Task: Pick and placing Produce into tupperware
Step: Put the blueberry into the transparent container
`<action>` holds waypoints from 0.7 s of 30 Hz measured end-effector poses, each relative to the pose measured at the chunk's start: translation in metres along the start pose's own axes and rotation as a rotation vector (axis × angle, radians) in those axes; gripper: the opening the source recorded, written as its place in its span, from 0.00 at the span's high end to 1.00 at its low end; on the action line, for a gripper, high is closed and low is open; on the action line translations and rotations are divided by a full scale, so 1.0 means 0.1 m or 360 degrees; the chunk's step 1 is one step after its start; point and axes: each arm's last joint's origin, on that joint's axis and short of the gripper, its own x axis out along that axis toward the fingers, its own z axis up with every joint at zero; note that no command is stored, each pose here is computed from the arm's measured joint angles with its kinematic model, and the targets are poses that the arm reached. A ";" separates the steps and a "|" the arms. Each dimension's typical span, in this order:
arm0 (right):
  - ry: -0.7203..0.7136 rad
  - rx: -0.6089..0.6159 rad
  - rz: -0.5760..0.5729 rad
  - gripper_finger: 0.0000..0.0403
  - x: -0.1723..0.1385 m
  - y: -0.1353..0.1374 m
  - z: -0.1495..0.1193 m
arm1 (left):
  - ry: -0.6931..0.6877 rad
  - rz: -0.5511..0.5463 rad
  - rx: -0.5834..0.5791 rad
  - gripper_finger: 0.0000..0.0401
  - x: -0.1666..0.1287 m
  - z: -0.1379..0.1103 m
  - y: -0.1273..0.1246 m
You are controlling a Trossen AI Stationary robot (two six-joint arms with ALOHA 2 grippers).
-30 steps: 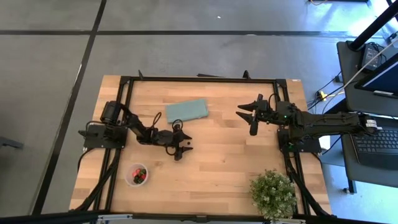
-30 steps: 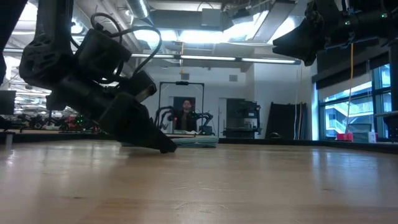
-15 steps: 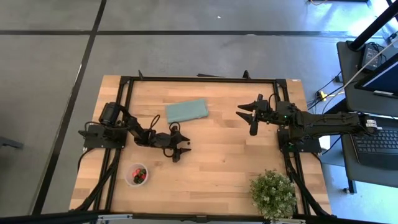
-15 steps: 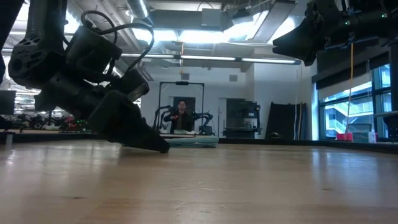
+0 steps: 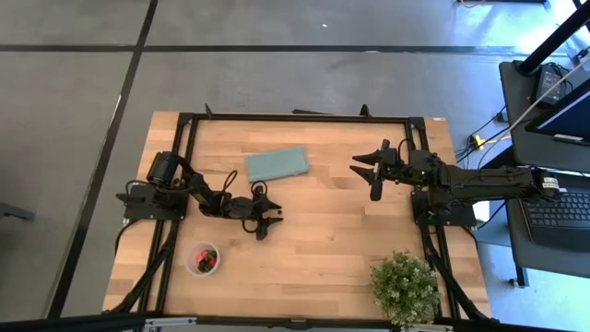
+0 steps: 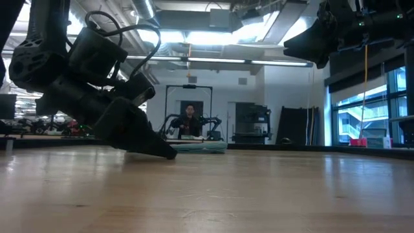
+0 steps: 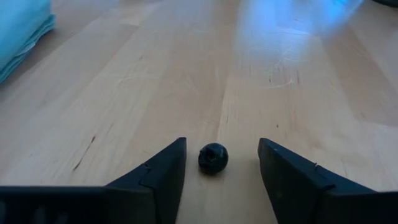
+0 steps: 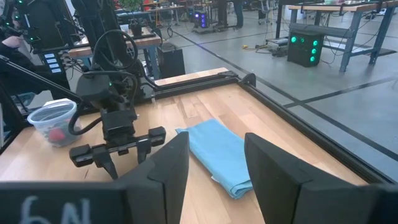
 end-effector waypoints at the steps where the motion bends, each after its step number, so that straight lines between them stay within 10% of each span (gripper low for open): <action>1: -0.0001 0.0000 0.0000 0.61 0.00 0.00 0.00 | 0.0000 0.0001 -0.0001 0.53 0.00 0.00 0.00; 21: 0.0000 -0.0004 0.0001 0.61 0.00 0.00 0.00 | -0.0057 0.0082 -0.0014 0.83 0.00 0.02 0.01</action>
